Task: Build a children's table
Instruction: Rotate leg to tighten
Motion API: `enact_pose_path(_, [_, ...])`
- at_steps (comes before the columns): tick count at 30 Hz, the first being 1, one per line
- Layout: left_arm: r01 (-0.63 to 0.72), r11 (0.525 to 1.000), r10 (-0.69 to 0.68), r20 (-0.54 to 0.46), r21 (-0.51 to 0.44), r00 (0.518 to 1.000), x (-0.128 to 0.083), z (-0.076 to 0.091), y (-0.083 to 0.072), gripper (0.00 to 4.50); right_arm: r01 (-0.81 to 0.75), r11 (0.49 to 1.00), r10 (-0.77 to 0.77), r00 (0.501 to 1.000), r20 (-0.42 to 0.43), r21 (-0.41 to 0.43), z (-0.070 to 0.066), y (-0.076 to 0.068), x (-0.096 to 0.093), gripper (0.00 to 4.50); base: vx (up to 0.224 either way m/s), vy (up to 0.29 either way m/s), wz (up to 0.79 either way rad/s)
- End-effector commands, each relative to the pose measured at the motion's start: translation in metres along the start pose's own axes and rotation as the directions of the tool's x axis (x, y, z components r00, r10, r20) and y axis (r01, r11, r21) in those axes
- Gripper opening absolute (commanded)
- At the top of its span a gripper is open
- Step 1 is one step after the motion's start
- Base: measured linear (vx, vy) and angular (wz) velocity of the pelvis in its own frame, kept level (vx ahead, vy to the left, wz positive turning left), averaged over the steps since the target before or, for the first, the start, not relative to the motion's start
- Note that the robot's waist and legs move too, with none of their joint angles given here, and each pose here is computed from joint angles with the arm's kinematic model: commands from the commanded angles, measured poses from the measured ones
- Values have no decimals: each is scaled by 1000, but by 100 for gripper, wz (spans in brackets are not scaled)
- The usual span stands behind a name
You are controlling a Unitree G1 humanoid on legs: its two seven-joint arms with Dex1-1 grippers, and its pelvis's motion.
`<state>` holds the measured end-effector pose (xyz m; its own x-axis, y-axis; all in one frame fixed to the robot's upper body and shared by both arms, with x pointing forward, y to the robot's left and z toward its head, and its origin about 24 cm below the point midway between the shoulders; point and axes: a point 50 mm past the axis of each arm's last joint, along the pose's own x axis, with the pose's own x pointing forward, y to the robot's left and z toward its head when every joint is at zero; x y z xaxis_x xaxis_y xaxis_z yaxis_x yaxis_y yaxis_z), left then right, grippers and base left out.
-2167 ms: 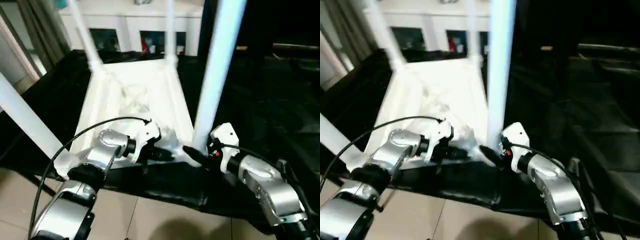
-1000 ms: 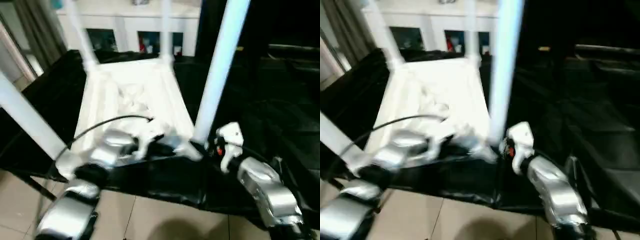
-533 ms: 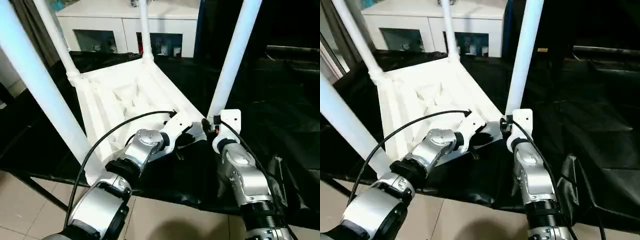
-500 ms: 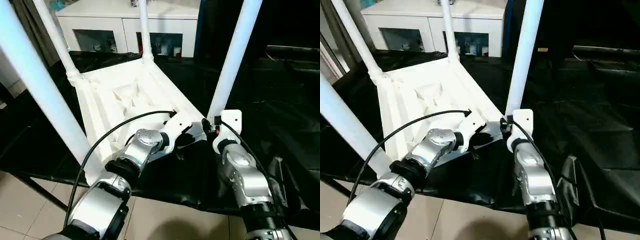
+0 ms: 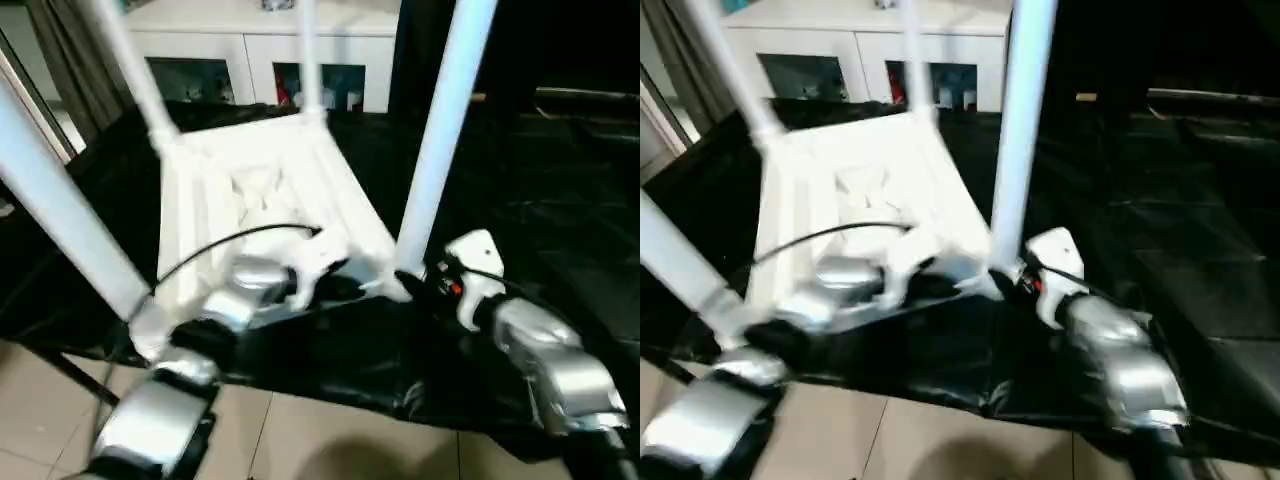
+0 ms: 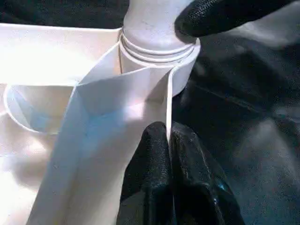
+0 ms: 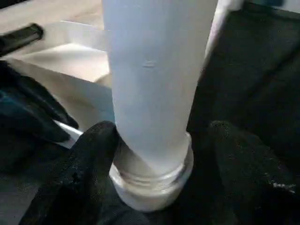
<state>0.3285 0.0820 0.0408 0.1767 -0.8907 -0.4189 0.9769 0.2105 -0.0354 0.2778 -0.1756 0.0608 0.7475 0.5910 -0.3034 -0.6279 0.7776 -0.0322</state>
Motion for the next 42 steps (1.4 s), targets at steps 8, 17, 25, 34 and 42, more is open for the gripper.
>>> enact_pose_path(8, [201,979,-198,66,-30,978,-16,-3,-13,0,-216,976,216,976,9,19,9,6,-9,311,0,0,0])
enact_pose_path(17, [209,978,-207,65,-29,976,-18,-2,-15,0,-272,962,272,962,3,25,6,10,-8,250,0,0,0])
enact_pose_path(25, [190,981,-189,53,-33,981,-17,-3,-15,0,-243,969,243,970,9,48,-2,11,-8,201,0,0,0])
enact_pose_path(34, [-188,980,190,18,-71,982,20,8,3,0,268,944,-265,963,-40,194,-26,1,18,197,0,0,0])
enact_pose_path(42, [-324,941,328,26,-95,944,52,28,2,0,430,861,-432,900,-56,271,-13,18,56,196,0,0,0])
